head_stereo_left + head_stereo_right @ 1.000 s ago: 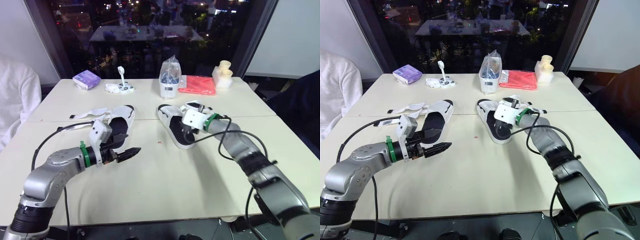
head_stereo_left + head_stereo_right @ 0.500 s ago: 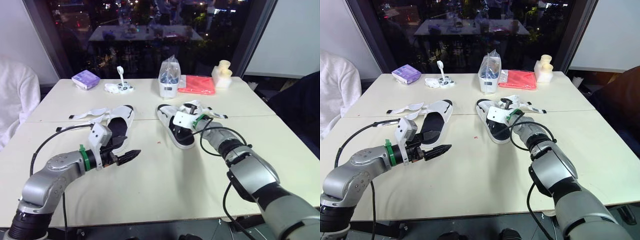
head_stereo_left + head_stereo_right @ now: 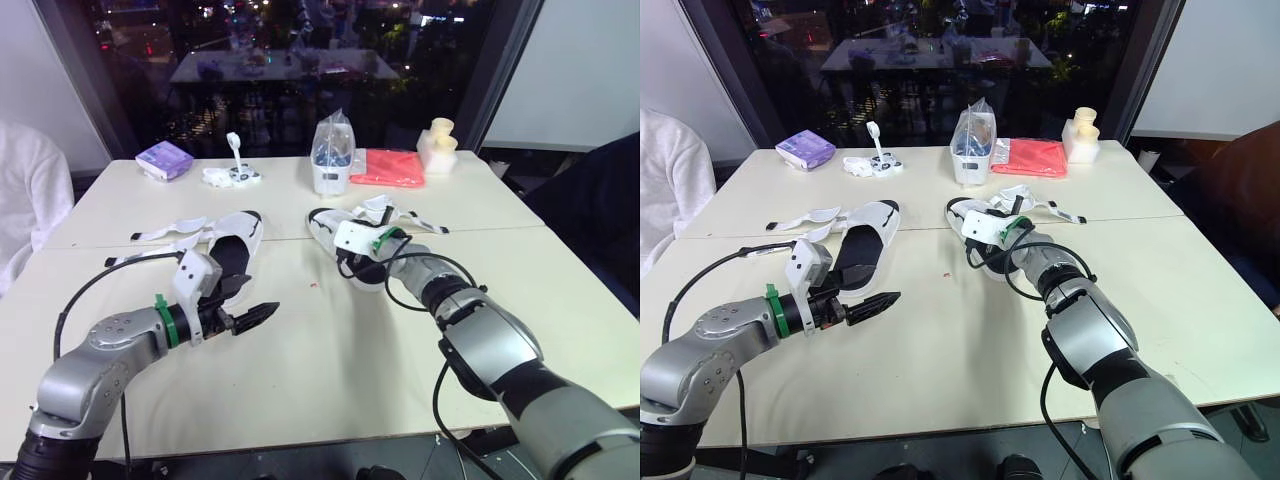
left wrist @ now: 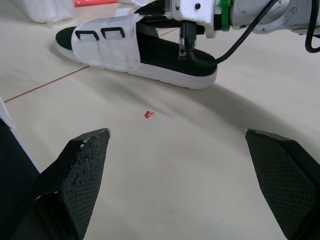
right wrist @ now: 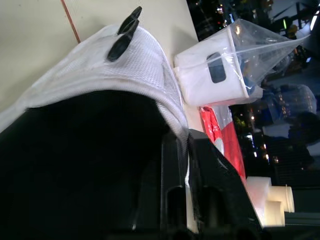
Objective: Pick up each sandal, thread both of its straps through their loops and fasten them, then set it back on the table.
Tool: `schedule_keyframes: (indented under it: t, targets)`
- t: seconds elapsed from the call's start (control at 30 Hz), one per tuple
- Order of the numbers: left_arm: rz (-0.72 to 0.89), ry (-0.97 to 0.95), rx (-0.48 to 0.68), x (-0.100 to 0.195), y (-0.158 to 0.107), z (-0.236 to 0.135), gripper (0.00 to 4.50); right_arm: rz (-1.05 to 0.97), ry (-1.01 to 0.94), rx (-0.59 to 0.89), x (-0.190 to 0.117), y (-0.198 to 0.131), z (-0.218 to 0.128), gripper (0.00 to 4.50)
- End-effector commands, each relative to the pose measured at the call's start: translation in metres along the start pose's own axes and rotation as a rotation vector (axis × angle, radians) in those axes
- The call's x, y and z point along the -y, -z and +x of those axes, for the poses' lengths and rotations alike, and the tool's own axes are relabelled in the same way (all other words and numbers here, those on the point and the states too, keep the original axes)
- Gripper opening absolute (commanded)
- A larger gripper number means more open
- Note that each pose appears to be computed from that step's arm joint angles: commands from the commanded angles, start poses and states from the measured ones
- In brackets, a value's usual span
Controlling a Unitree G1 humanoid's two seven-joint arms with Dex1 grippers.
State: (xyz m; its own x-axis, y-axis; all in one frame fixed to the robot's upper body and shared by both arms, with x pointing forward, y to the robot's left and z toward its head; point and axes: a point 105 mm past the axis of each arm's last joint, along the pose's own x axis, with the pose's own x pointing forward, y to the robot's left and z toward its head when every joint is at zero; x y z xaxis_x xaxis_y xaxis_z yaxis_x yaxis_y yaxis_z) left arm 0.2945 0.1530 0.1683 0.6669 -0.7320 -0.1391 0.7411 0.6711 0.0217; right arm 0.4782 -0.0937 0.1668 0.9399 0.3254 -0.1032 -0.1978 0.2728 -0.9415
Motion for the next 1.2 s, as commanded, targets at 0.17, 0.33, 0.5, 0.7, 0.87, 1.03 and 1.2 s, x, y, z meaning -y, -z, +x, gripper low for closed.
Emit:
schedule_keyframes:
  t: [0.17, 0.33, 0.5, 0.7, 0.87, 1.03, 1.2]
  targets:
    - [0.034, -0.005, 0.044, 0.003, -0.013, -0.004, 4.50, 0.037, 0.068, 0.155, 0.028, -0.030, 0.000, 0.05]
    - [0.034, 0.007, 0.042, 0.003, -0.012, -0.001, 4.50, -0.046, 0.069, 0.421, 0.036, -0.045, -0.024, 0.05]
    - [0.032, 0.025, 0.040, 0.003, -0.012, 0.002, 4.50, -0.119, 0.035, 0.681, 0.035, -0.049, -0.068, 0.05]
    - [0.034, 0.052, 0.035, 0.002, -0.011, 0.007, 4.50, -0.320, -0.126, 0.957, -0.006, -0.052, -0.136, 0.05]
    - [0.036, 0.073, 0.036, 0.003, -0.011, 0.011, 4.50, -0.423, -0.229, 1.059, -0.031, -0.048, -0.164, 0.05]
    - [0.041, 0.077, 0.040, 0.003, -0.013, 0.013, 4.50, -0.451, -0.269, 1.103, -0.042, -0.047, -0.171, 0.05]
    - [0.044, 0.077, 0.039, 0.005, -0.012, 0.012, 4.50, -0.450, -0.287, 1.101, -0.048, -0.047, -0.169, 0.05]
